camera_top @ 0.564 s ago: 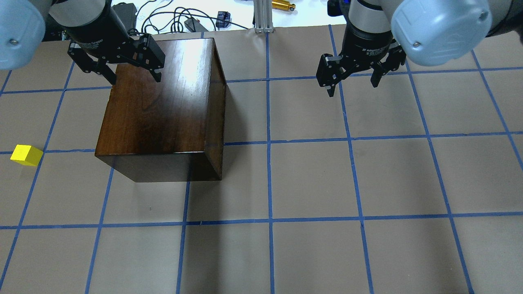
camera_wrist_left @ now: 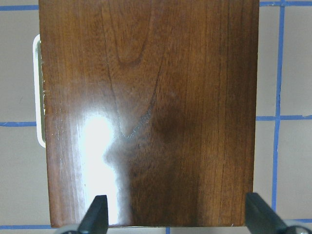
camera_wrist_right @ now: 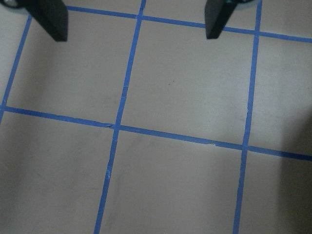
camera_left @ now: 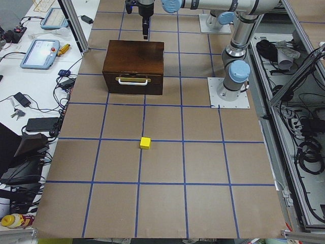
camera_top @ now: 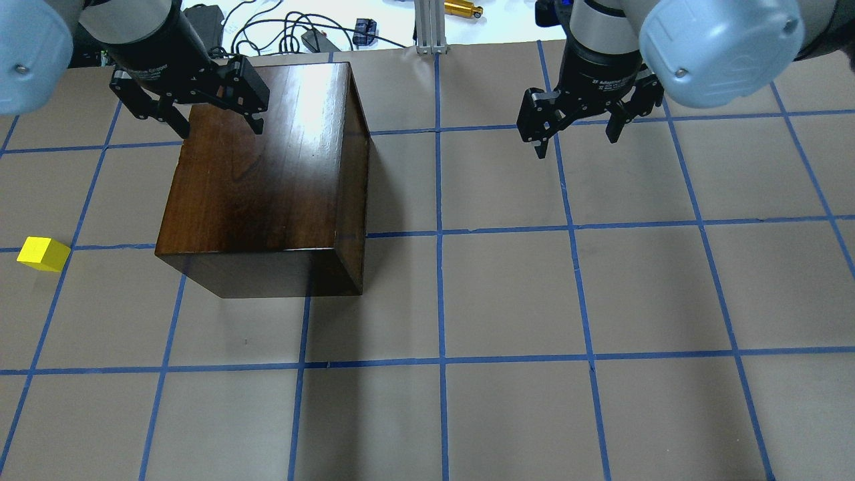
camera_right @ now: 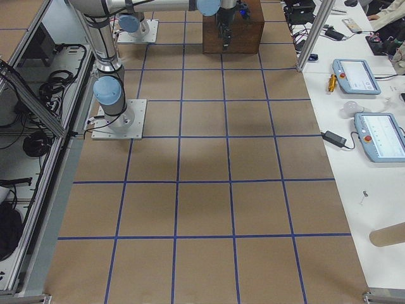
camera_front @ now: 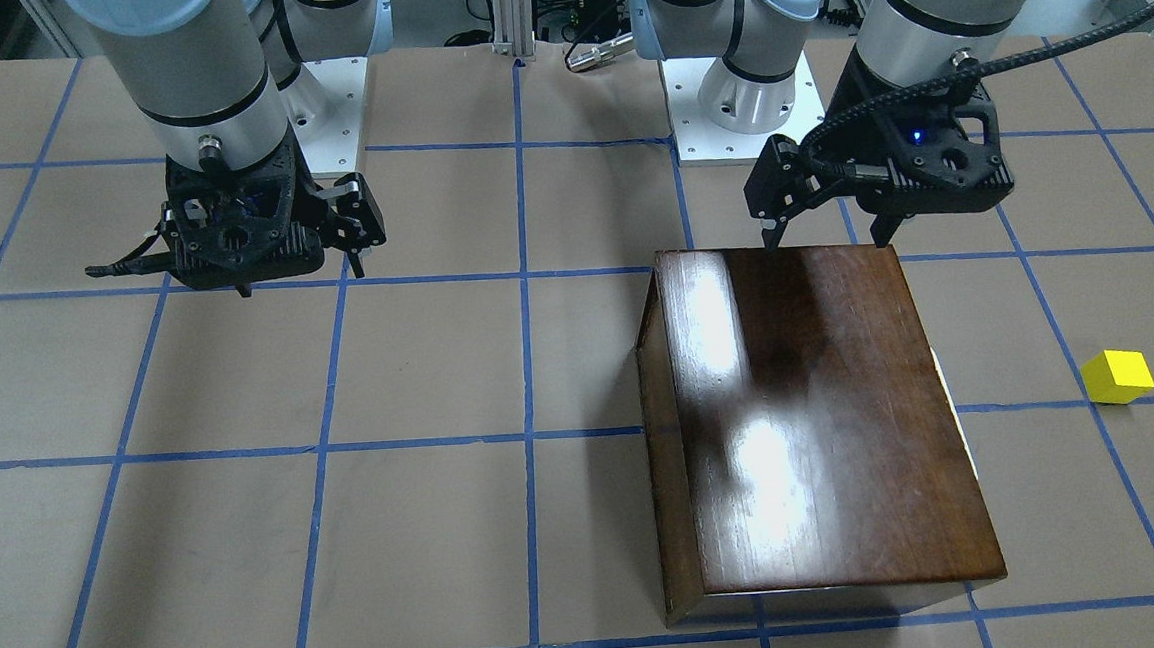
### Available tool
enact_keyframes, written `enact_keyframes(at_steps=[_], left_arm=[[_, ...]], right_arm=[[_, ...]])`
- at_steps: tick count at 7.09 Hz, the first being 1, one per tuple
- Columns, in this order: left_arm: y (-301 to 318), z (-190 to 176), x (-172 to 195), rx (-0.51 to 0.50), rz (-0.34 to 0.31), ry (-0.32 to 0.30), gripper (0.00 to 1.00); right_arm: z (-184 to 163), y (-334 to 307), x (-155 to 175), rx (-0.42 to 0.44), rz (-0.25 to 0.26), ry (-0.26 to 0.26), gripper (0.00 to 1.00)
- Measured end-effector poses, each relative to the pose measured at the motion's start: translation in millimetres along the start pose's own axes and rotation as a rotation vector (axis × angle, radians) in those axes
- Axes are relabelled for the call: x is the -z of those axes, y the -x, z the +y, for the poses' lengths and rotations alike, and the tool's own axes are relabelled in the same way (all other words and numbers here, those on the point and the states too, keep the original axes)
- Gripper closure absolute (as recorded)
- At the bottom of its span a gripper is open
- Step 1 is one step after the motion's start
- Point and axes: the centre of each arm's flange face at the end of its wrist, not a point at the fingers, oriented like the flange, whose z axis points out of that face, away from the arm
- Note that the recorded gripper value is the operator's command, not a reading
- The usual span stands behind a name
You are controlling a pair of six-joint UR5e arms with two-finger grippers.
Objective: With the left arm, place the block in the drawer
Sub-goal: 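Move the left gripper off the cabinet top toward the drawer handle side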
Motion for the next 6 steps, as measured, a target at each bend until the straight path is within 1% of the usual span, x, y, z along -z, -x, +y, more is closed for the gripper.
enact_keyframes(at_steps=[4, 6], left_arm=[[6, -2, 0, 0.000, 0.001, 0.000, 0.00], [39, -5, 4, 0.035, 0.000, -0.002, 0.00]], right_arm=[[0, 0, 0, 0.000, 0.000, 0.000, 0.00], [0, 0, 0, 0.000, 0.000, 0.000, 0.00]])
